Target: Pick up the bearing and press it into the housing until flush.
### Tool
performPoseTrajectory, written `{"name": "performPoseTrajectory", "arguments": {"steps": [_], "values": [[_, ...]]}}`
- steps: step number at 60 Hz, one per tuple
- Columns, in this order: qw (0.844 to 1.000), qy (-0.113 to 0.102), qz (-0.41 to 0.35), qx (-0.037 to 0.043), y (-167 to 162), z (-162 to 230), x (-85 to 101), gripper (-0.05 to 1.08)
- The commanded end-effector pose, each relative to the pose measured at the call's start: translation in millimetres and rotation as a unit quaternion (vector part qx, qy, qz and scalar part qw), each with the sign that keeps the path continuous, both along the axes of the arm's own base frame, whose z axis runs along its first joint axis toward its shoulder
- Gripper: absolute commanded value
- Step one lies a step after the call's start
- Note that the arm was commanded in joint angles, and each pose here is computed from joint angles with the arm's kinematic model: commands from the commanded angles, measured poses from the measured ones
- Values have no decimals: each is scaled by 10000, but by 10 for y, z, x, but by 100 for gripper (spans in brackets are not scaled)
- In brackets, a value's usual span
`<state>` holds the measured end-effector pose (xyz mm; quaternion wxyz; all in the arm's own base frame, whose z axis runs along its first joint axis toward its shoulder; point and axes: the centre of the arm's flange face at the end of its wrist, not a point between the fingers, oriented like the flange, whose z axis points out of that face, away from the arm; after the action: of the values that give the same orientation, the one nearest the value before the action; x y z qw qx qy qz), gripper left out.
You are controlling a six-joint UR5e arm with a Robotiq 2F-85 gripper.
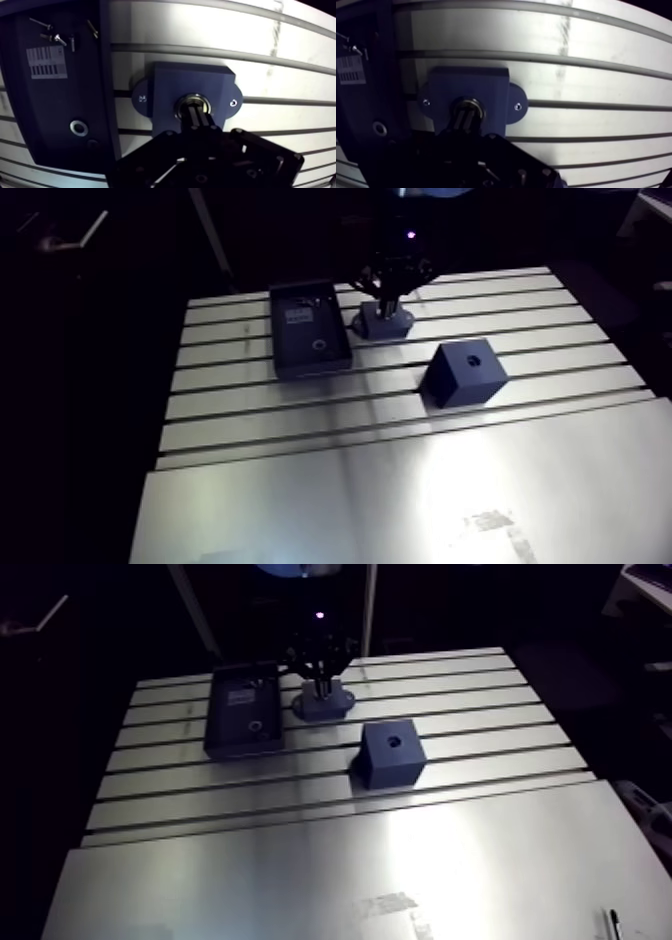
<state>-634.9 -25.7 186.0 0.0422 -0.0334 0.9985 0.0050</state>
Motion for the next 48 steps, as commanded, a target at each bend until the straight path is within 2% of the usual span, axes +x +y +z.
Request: {"name": "performPoseTrajectory", "arguments": {"steps": [1, 48], "values": [[10000, 30, 6, 14, -3, 8, -10, 108], [10000, -7, 13, 8, -16, -25, 10, 107]]}}
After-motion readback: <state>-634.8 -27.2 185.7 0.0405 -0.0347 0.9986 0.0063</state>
